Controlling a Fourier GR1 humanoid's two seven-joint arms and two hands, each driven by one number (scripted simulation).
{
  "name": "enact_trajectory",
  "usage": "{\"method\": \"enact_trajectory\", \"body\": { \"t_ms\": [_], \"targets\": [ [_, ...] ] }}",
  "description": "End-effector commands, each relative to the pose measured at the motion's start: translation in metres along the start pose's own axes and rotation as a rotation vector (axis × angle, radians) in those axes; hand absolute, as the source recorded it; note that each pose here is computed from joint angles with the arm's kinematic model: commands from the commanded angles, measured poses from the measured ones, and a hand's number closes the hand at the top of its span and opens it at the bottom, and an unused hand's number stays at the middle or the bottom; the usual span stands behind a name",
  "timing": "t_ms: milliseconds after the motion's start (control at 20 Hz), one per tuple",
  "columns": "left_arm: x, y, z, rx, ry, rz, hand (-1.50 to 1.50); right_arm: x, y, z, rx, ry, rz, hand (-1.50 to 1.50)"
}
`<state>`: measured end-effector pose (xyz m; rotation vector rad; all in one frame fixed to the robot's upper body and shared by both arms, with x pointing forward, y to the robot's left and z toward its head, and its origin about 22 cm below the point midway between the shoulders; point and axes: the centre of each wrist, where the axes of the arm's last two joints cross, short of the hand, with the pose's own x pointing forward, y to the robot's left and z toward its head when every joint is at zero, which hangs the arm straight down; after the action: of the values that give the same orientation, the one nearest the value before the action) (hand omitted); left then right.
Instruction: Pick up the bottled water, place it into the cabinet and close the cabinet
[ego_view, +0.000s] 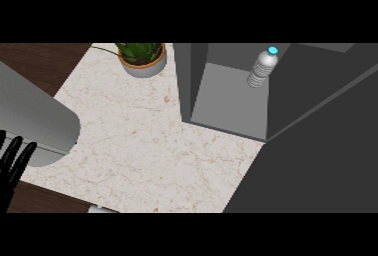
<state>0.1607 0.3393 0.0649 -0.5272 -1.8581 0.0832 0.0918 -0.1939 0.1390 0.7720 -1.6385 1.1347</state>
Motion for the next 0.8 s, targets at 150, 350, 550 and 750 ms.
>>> {"method": "enact_trajectory", "body": {
  "t_ms": [150,350,550,750],
  "targets": [
    [0.003,0.005,-0.001,-0.014,-0.001,0.000,-1.50,0.003,0.005,-0.017,0.018,-0.030,-0.022,1.50],
    [0.005,0.005,-0.003,-0.015,-0.012,0.002,-1.50,-0.002,0.008,-0.018,0.018,-0.041,-0.088,1.50],
    [0.007,0.004,-0.007,-0.045,-0.015,0.010,-1.50,-0.008,0.012,-0.020,0.066,-0.067,-0.162,1.50],
    [0.010,0.007,-0.012,-0.054,-0.033,-0.001,-1.50,-0.012,0.010,-0.021,0.018,-0.091,-0.200,1.50]
  ]
}}
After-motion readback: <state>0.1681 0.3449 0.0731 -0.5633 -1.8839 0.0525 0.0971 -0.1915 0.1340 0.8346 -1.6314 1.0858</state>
